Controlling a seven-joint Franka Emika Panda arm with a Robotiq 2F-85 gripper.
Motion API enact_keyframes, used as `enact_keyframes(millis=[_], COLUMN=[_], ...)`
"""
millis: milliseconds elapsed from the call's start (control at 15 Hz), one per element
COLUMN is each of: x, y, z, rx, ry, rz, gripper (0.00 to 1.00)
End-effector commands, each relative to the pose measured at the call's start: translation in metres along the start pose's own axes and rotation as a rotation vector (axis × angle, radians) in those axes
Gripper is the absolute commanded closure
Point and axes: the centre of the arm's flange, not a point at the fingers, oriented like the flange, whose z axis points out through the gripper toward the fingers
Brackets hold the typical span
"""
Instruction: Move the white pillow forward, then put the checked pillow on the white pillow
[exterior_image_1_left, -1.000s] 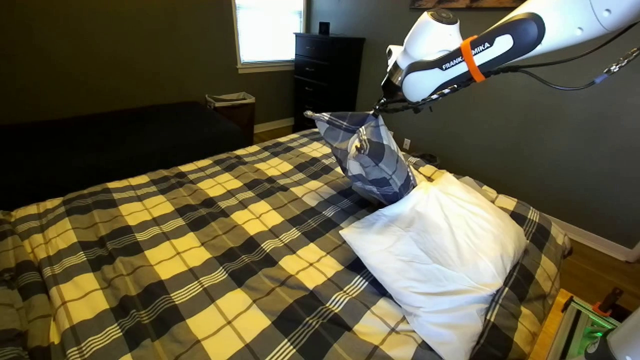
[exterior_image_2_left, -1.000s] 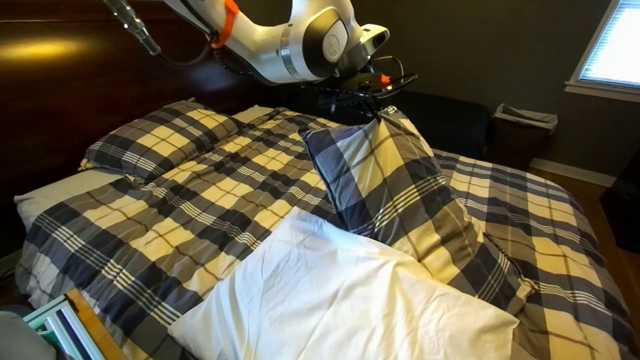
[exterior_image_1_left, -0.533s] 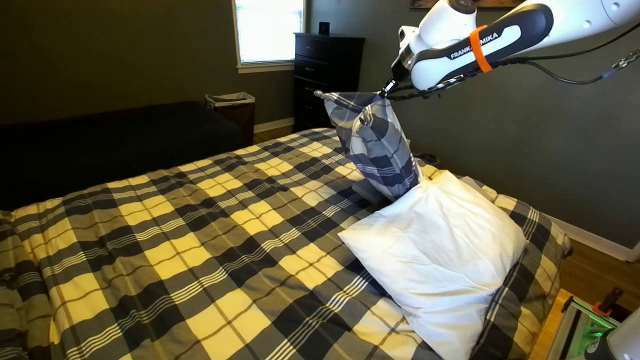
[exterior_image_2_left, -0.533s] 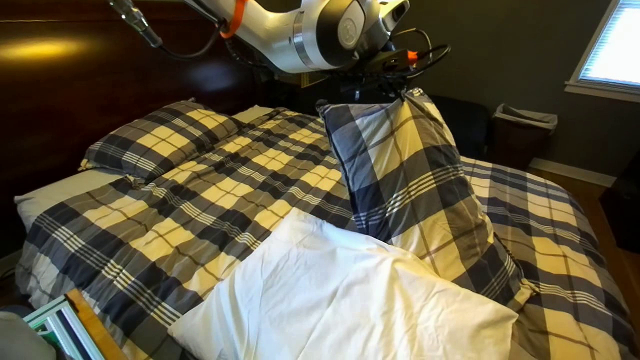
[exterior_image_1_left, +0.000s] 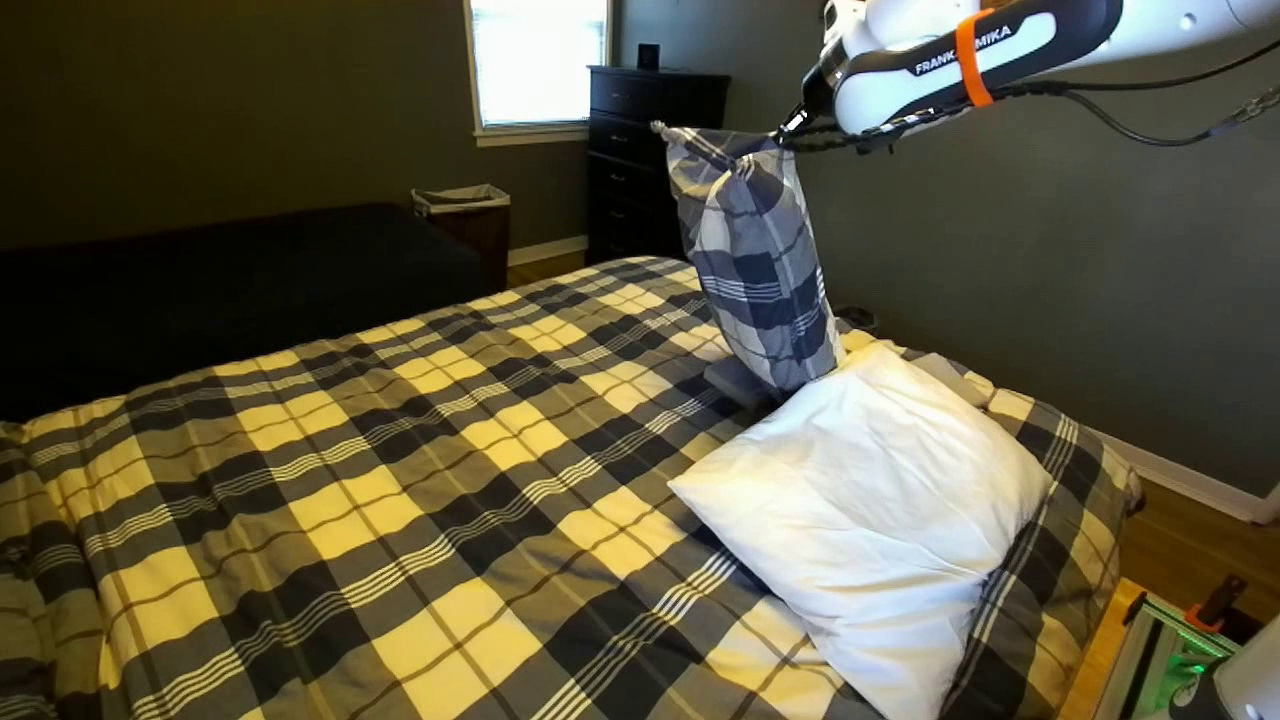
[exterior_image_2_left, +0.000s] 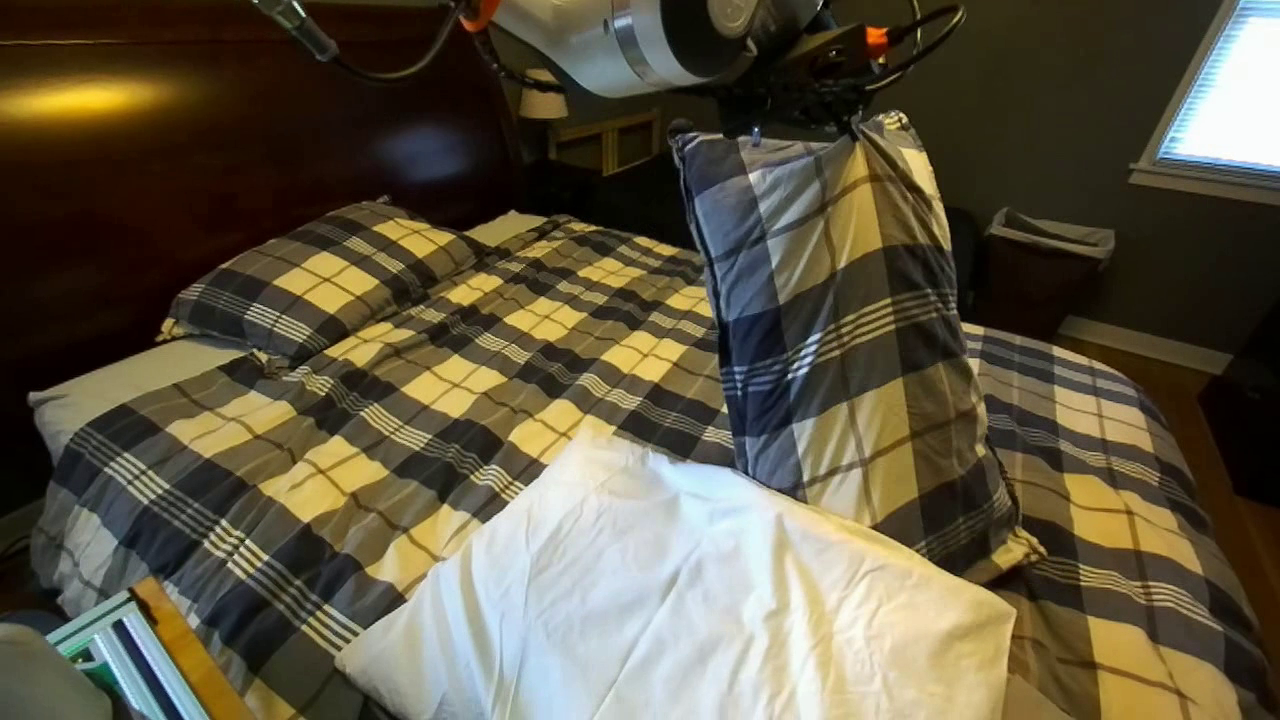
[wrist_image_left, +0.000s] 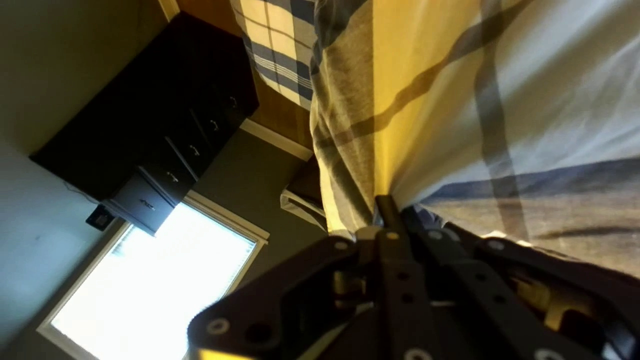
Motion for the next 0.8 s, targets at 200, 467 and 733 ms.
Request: enact_keyframes(millis=[200,467,733], x=[0.040,0.049,0.055], y=[0.047,0.070,0.094], z=[-0.038,-0.058,-0.079], rx=[-0.055,-0.078,-0.117], ry=[0.159,0.187,0.209], rz=[-0.007,-0.009,-0.027], gripper=[1.00,1.00,1.00])
